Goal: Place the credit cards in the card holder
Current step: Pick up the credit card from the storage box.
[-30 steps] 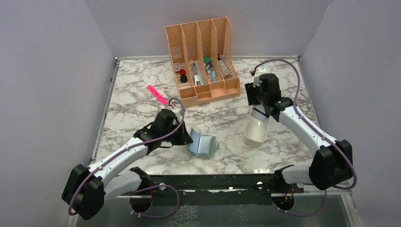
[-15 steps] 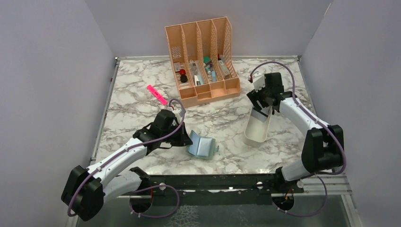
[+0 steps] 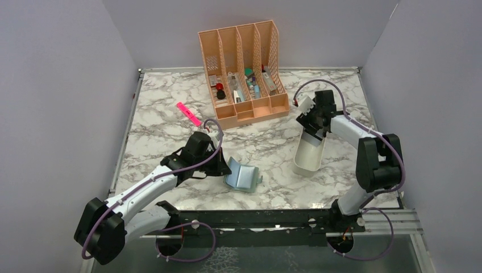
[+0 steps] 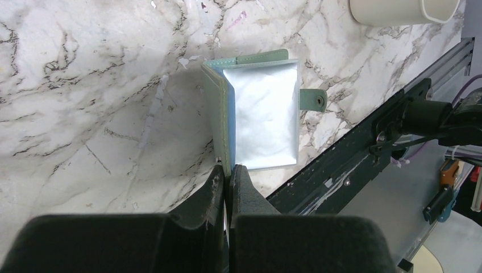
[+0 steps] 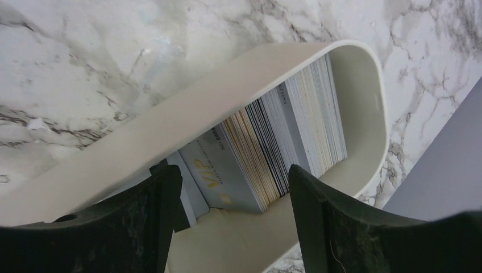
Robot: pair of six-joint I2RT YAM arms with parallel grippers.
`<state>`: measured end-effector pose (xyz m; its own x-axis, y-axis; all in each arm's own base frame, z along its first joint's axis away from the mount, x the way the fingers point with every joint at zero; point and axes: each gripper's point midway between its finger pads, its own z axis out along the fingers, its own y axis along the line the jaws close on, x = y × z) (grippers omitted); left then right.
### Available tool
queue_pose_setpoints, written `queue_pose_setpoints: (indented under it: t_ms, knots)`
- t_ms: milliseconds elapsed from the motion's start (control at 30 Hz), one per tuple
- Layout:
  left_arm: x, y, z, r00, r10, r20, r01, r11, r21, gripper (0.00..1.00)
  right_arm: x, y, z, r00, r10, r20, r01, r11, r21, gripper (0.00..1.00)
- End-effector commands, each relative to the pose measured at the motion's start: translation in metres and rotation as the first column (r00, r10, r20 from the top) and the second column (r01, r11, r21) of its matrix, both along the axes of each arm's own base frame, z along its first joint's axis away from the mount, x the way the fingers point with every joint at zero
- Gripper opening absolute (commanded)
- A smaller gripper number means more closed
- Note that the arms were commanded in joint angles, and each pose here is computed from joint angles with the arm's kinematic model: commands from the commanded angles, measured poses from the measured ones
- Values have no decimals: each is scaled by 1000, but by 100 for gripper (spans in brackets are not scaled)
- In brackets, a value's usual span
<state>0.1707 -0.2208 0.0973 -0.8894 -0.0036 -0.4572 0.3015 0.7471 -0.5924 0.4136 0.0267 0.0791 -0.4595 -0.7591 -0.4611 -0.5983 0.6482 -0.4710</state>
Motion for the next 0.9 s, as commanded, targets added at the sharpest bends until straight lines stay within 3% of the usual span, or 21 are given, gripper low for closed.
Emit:
queue_pose_setpoints:
  t_ms: [0, 200, 467, 867]
  knots:
    - [5, -7, 17, 999, -22, 35, 23, 999, -38, 4, 13, -8, -14, 1000, 24, 5, -23, 998, -59, 73]
    - [5, -7, 18, 999, -22, 40, 24, 999, -42, 4, 18, -16, -13, 999, 13, 50, -7, 995, -102, 66]
    - [5, -7, 20, 999, -20, 45, 22, 999, -48, 4, 25, -18, 2, 994, 8, 110, 5, 994, -113, 39]
    - [5, -6, 22, 999, -15, 51, 17, 998, -53, 4, 27, -15, 16, 991, 17, 130, -4, 995, -96, 14]
